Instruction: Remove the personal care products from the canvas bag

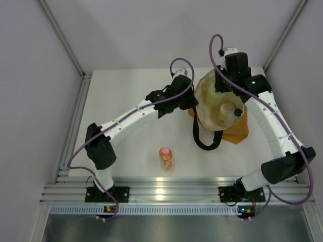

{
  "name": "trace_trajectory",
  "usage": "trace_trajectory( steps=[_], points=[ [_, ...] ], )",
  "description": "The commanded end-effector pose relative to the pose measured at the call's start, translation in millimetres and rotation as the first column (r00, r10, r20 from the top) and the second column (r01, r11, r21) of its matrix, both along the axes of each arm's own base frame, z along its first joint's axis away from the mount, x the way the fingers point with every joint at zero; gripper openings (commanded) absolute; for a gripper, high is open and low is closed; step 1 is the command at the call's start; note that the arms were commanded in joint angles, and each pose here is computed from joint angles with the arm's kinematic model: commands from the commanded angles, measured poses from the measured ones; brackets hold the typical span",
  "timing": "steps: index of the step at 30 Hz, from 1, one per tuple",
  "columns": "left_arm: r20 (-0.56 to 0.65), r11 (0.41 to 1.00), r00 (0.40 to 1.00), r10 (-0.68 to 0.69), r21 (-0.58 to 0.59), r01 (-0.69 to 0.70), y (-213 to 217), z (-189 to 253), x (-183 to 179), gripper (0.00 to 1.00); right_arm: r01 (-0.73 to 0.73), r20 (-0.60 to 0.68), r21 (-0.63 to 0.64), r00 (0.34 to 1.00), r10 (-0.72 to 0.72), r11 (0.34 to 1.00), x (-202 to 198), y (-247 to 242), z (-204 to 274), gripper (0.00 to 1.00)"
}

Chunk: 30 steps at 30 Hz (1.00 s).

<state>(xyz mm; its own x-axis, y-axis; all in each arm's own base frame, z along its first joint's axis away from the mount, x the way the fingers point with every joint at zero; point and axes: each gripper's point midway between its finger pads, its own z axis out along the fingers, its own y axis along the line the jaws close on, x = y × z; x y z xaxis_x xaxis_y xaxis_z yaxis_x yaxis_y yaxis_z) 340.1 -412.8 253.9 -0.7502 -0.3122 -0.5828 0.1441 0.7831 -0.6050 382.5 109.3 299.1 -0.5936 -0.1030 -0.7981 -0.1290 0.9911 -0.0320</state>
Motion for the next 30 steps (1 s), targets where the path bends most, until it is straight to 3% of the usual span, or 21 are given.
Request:
trace_trajectory(
  steps=[1,7,14,20,30],
  points=[
    [0.036,0.998,0.999,0.003,-0.063,-0.001,-2,28,-1,0.00,-0.029,0.219,0.017,0.975,0.024,0.999,-23,3,91,0.00],
    [0.049,0.998,0.999,-0.001,-0.055,0.004,-2,30,0,0.00,-0.120,0.289,0.016,0.951,0.111,0.993,-65,20,141,0.00],
    [0.048,0.998,0.999,0.001,-0.059,0.001,-4,30,2,0.00,-0.264,0.415,0.114,0.888,0.196,0.958,-120,31,197,0.00],
    [0.043,0.998,0.999,0.000,-0.060,0.002,-5,28,2,0.00,-0.409,0.449,0.161,0.841,0.302,0.898,-156,41,208,0.00],
    [0.056,0.998,0.998,-0.006,-0.059,0.009,-8,31,5,0.00,-0.607,0.489,0.114,0.723,0.488,0.786,-200,53,189,0.00]
  ],
)
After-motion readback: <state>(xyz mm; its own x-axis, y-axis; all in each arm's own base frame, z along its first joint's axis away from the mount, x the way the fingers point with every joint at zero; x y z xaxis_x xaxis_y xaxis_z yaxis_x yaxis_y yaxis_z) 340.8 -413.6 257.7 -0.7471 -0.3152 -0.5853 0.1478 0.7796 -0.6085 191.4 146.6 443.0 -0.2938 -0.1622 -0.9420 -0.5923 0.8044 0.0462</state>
